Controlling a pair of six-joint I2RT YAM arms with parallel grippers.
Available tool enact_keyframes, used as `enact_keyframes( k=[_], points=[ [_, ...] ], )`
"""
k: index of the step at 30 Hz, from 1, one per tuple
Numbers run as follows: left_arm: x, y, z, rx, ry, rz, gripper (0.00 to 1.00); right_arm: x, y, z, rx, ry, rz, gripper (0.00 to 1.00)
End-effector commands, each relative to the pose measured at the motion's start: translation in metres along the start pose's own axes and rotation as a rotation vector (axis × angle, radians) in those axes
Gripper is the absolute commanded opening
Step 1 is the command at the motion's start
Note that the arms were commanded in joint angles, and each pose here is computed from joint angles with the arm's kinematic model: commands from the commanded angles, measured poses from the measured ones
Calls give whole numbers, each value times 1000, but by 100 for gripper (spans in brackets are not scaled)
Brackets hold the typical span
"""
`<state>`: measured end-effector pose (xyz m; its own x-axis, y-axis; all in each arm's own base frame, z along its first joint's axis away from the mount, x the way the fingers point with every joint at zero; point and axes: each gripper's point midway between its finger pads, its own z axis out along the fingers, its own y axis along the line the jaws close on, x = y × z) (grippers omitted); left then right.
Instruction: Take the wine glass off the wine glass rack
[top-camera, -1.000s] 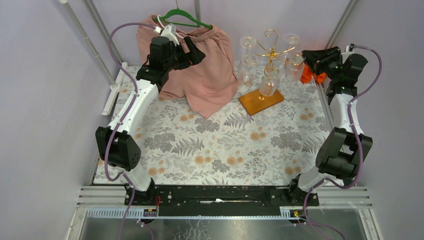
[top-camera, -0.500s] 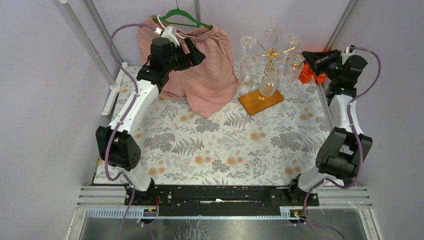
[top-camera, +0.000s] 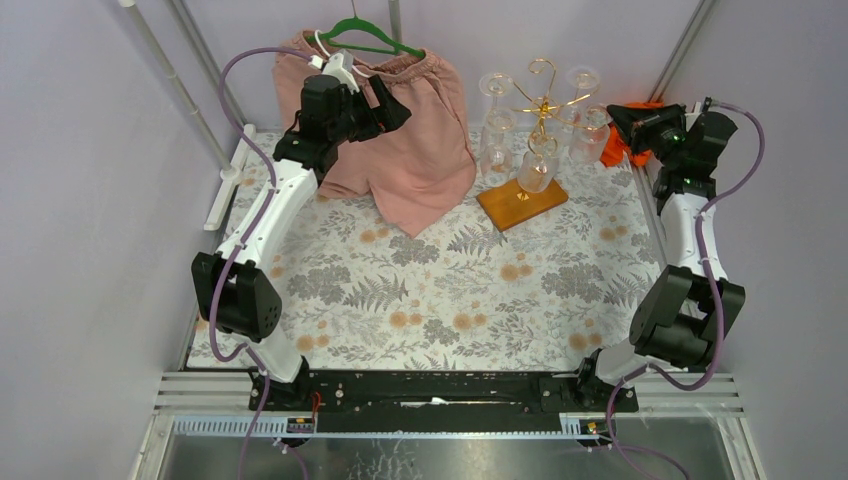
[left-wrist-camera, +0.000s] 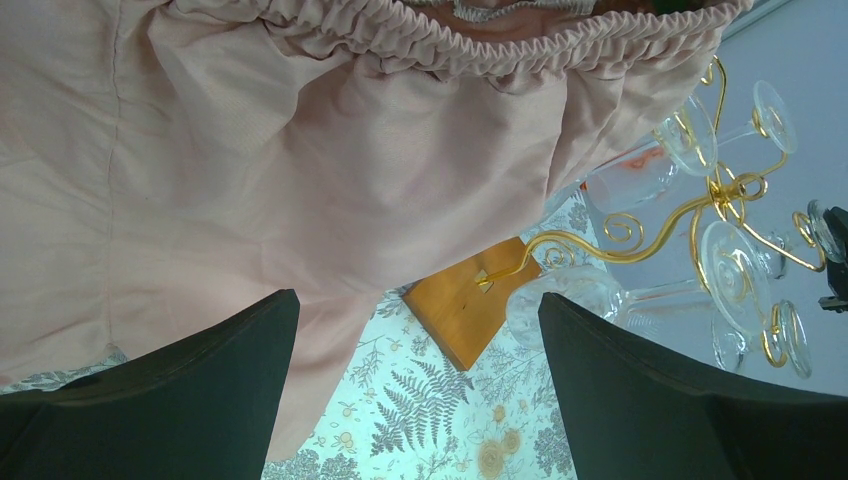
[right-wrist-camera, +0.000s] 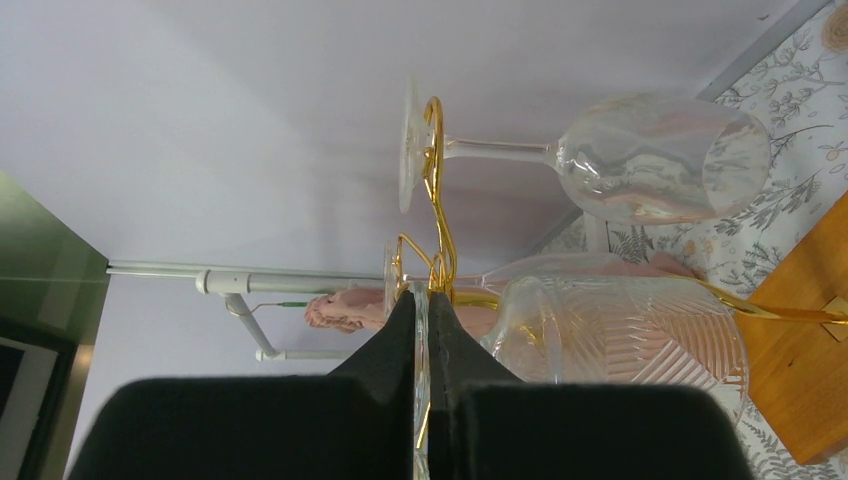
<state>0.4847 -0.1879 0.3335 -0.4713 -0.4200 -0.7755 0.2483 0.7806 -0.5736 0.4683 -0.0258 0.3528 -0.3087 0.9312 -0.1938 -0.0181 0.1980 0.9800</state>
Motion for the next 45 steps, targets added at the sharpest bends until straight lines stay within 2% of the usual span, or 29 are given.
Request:
enact_keyframes(
  k=[1,26,40,45],
  points=[
    [-6,0,4,18,-26,8,99,6,50,-16,-98,-2,-30,0],
    [1,4,9,14,-6,-8,99,31,51,-35,-116,64,-61,0],
    [3,6,10,9,-1,-12,99,50,70,-17,-163,139,-90,0],
    [3,6,10,8,-1,-7,99,44,73,-6,-165,128,-100,0]
  ],
)
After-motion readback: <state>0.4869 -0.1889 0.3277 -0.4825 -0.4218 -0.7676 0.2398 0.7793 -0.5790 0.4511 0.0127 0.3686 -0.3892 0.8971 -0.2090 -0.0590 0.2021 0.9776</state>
